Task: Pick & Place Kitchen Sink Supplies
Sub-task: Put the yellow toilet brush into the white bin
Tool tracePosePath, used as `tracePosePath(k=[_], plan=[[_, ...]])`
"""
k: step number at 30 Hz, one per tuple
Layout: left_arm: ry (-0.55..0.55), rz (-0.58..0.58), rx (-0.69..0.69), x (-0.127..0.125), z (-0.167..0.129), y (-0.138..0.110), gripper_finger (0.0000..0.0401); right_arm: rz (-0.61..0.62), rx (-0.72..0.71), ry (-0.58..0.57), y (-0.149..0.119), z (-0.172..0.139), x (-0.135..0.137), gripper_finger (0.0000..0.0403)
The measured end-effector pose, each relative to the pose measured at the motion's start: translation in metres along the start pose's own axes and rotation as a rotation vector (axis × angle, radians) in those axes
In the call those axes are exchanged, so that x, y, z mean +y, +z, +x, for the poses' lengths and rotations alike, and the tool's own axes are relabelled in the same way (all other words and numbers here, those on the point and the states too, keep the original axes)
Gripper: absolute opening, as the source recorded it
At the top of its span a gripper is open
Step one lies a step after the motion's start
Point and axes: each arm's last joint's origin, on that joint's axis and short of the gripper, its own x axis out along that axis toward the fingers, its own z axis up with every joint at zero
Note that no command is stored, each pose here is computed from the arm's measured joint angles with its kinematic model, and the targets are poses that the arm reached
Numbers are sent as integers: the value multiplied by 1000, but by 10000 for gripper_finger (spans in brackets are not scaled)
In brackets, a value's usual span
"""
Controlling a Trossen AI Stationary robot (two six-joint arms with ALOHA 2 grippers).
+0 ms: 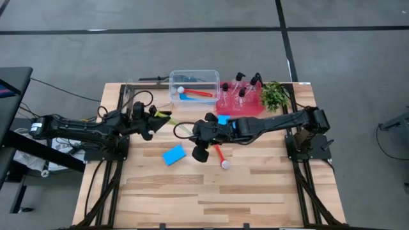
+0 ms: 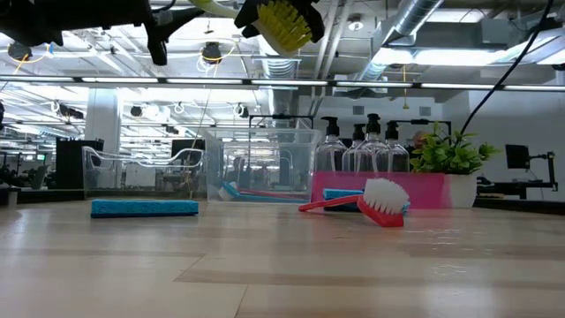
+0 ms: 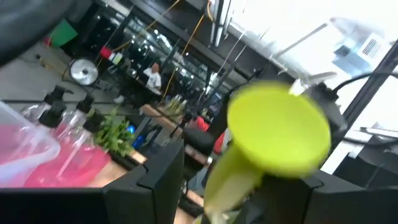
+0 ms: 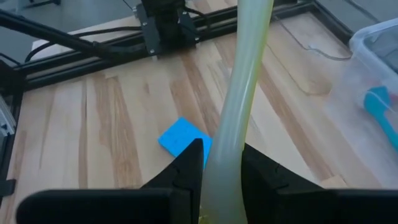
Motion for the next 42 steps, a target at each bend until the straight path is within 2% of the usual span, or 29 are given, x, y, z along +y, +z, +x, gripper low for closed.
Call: tracePosePath(k=[13,16,23,34,42], plan=[[11,1,-21,0,0,1,181,0,-18,1,2,1,-1,70],[10,1,-20,0,0,1,159,0,-17,1,2,1,-1,71],[-48,9,14,-2,0,0,77,6,-16,5,2,1,-1,71],[-59,6,13,-2,0,1,80,3,-11,23,2,1,-1,74],[-68,17,17,-3,0,1,77,-47,-11,30,2,1,0,127]])
